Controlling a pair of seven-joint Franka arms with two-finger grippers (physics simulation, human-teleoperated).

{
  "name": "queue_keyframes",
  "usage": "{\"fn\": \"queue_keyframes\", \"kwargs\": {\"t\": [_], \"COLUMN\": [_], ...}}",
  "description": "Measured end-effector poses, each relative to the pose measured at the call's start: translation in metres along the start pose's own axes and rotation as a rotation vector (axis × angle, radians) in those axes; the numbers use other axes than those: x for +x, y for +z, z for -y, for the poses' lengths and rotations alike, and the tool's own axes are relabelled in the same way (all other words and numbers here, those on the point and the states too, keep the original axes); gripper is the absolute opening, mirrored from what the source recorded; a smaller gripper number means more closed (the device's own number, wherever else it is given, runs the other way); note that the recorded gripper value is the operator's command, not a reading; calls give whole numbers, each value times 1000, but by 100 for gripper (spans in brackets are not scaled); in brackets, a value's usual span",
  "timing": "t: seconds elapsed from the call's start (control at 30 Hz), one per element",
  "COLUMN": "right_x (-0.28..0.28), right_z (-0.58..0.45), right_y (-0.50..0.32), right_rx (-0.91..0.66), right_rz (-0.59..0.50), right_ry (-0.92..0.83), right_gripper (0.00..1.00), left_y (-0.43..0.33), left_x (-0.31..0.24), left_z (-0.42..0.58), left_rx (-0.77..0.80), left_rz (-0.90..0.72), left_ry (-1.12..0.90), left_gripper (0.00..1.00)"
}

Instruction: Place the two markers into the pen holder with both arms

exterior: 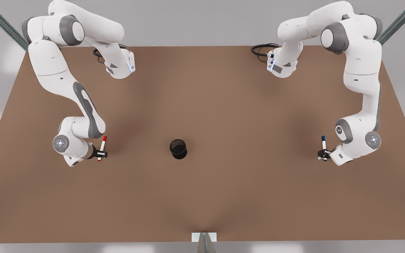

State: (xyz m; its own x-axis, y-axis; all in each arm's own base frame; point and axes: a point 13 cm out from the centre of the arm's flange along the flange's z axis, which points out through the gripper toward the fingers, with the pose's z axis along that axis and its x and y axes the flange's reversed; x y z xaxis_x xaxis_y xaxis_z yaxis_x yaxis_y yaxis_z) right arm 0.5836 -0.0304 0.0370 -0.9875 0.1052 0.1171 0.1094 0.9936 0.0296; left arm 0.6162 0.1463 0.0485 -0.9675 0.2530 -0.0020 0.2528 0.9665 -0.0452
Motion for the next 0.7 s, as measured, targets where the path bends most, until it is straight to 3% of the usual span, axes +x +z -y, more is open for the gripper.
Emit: {"fn": "queue_keyframes", "kwargs": {"t": [0.13, 0.2, 0.3, 0.37, 0.53, 0.7], "right_x": [-5, -5, -6, -7, -15, -48], "right_z": [-1, -1, -2, -3, -5, -27], "right_y": [0, 2, 4, 4, -15, -109], "right_rx": [-3, -4, -9, -12, -13, -13], "right_rz": [18, 21, 22, 25, 57, 191], "right_ry": [4, 5, 6, 4, -6, -46], "right_gripper": [42, 36, 30, 21, 21, 21], "left_y": [7, 9, 10, 10, 11, 11], "left_x": [7, 11, 12, 11, 11, 10], "left_z": [-2, -2, -2, -2, -1, -1], "left_rx": [3, 4, 4, 3, 2, 0], "left_rz": [-3, -6, -6, -5, -4, -4], "left_ry": [28, 43, 67, 80, 110, 130], "left_gripper": [82, 64, 51, 49, 46, 29]}}
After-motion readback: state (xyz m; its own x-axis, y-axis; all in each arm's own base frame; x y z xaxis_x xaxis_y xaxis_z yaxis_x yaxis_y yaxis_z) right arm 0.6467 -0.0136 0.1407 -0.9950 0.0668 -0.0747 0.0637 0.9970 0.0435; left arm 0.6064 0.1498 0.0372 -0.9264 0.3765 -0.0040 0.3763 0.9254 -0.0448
